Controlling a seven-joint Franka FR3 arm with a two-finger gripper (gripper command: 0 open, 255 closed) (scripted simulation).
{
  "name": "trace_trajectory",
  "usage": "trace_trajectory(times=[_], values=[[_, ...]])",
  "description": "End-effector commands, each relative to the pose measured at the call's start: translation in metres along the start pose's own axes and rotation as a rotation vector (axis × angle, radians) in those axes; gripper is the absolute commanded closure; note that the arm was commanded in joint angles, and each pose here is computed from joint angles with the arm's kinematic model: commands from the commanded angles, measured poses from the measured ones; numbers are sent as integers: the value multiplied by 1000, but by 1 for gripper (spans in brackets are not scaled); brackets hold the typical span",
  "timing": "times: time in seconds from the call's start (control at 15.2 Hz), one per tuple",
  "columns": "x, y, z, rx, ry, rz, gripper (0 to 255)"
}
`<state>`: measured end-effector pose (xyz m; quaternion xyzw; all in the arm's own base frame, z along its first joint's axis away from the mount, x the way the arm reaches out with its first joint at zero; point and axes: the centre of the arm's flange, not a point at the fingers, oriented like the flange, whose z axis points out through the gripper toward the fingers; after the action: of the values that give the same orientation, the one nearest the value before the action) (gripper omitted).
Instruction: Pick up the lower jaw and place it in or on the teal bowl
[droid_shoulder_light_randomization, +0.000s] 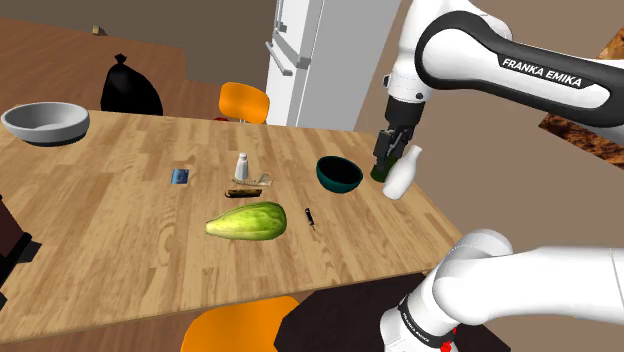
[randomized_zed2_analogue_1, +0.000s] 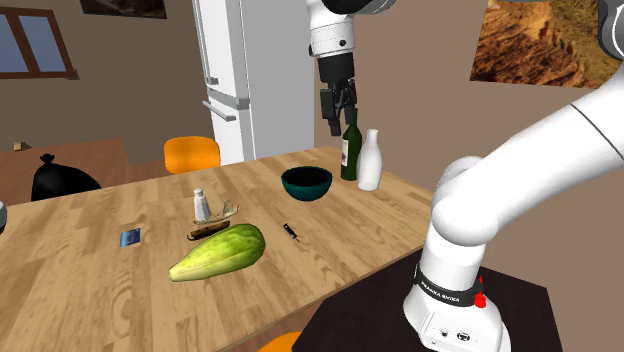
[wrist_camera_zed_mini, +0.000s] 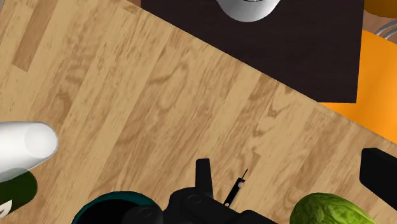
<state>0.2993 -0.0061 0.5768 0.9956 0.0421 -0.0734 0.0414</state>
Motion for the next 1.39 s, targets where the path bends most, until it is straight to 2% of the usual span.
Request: trace_trajectory(times=[0.0, 1.32], values=[[0, 0, 0, 0, 0, 0, 0], [198, -22, 134, -52, 184, -271, 0]])
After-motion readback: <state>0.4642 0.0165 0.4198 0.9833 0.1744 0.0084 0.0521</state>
